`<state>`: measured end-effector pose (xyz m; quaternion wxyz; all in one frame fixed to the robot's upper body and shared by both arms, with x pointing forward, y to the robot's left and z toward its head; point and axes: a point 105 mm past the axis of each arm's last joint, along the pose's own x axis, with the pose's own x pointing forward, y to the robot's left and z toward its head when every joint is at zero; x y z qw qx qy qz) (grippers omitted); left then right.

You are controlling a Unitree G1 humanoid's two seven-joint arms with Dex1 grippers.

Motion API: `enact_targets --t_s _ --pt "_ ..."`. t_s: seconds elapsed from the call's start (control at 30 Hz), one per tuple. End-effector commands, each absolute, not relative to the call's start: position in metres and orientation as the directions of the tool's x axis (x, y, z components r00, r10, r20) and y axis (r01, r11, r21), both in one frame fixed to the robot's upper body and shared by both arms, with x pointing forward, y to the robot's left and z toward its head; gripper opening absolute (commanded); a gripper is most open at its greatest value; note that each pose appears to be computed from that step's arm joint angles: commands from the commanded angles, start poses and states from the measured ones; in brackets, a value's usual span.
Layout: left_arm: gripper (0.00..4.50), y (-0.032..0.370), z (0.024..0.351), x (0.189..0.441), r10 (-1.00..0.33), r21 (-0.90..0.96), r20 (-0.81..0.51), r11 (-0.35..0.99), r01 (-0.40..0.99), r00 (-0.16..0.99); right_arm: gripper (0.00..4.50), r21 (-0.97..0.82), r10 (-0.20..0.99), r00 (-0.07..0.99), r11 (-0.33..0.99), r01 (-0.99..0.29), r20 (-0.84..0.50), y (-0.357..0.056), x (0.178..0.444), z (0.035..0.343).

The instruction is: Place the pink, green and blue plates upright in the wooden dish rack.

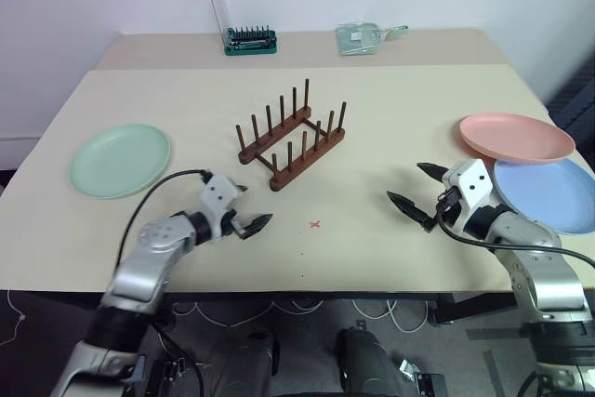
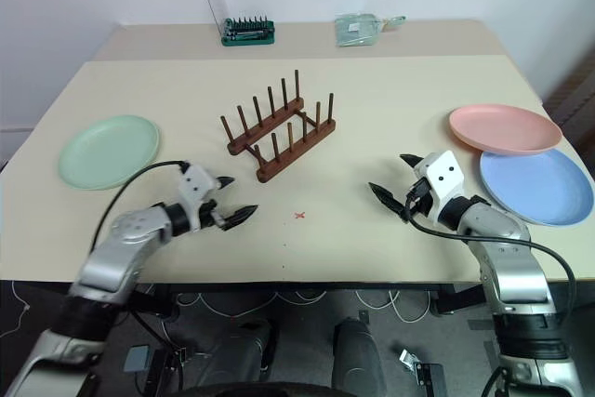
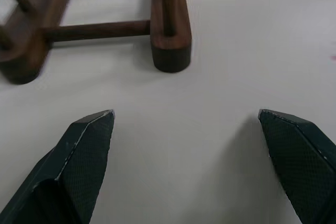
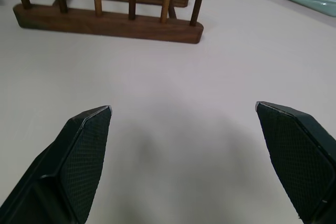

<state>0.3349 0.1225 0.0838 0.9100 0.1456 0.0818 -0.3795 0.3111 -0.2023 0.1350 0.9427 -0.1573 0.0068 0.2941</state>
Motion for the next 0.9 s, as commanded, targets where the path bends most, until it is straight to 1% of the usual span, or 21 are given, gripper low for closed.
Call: enact_targets --t_s 0.03,0.13,0.2,0.27,0.33,0.47,0.5,0.57,0.63,0.73,0.77,0.83,0.9 --pt "4.50 0.119 0.072 0.345 -0.642 0.235 -0.283 0.674 0.700 0.713 4.49 -0.304 0.548 0.835 0.789 -0.535 -0.048 -0.194 0.306 0.150" --pt "4.50 0.105 0.073 0.352 -0.675 0.194 -0.253 0.666 0.720 0.693 4.49 -0.293 0.554 0.832 0.791 -0.537 -0.032 -0.186 0.302 0.155" --pt "4.50 0.101 0.069 0.356 -0.678 0.194 -0.266 0.659 0.727 0.686 4.49 -0.292 0.553 0.832 0.791 -0.537 -0.033 -0.182 0.299 0.156" --pt "4.00 0.098 0.070 0.365 -0.668 0.199 -0.265 0.668 0.717 0.696 4.50 -0.289 0.548 0.835 0.795 -0.534 -0.035 -0.182 0.300 0.157" --pt "3.24 0.096 0.072 0.366 -0.677 0.191 -0.250 0.667 0.720 0.693 4.50 -0.287 0.546 0.837 0.797 -0.532 -0.036 -0.181 0.300 0.157" --pt "1.20 0.095 0.072 0.361 -0.703 0.205 -0.251 0.633 0.746 0.666 4.50 -0.286 0.540 0.841 0.801 -0.526 -0.034 -0.179 0.301 0.158" --pt "0.80 0.095 0.072 0.360 -0.707 0.205 -0.250 0.629 0.749 0.662 4.50 -0.285 0.539 0.842 0.802 -0.525 -0.034 -0.180 0.301 0.158" --pt "0.74 0.096 0.073 0.358 -0.722 0.213 -0.249 0.610 0.763 0.646 4.50 -0.286 0.534 0.844 0.804 -0.522 -0.040 -0.181 0.301 0.156" --pt "0.74 0.093 0.074 0.355 -0.752 0.235 -0.259 0.559 0.795 0.606 4.50 -0.286 0.534 0.843 0.799 -0.529 -0.066 -0.184 0.298 0.151" --pt "0.74 0.085 0.078 0.349 -0.805 0.230 -0.254 0.488 0.842 0.536 4.50 -0.290 0.551 0.823 0.773 -0.565 -0.134 -0.188 0.290 0.140" --pt "0.74 0.076 0.081 0.342 -0.853 0.234 -0.258 0.401 0.886 0.455 4.50 -0.290 0.561 0.808 0.755 -0.588 -0.179 -0.190 0.284 0.132" --pt "0.74 0.065 0.084 0.333 -0.900 0.241 -0.277 0.274 0.931 0.336 4.50 -0.288 0.571 0.788 0.733 -0.616 -0.232 -0.192 0.276 0.122" --pt "0.74 0.061 0.085 0.333 -0.911 0.244 -0.296 0.218 0.945 0.286 4.50 -0.289 0.571 0.785 0.730 -0.619 -0.238 -0.193 0.275 0.120"
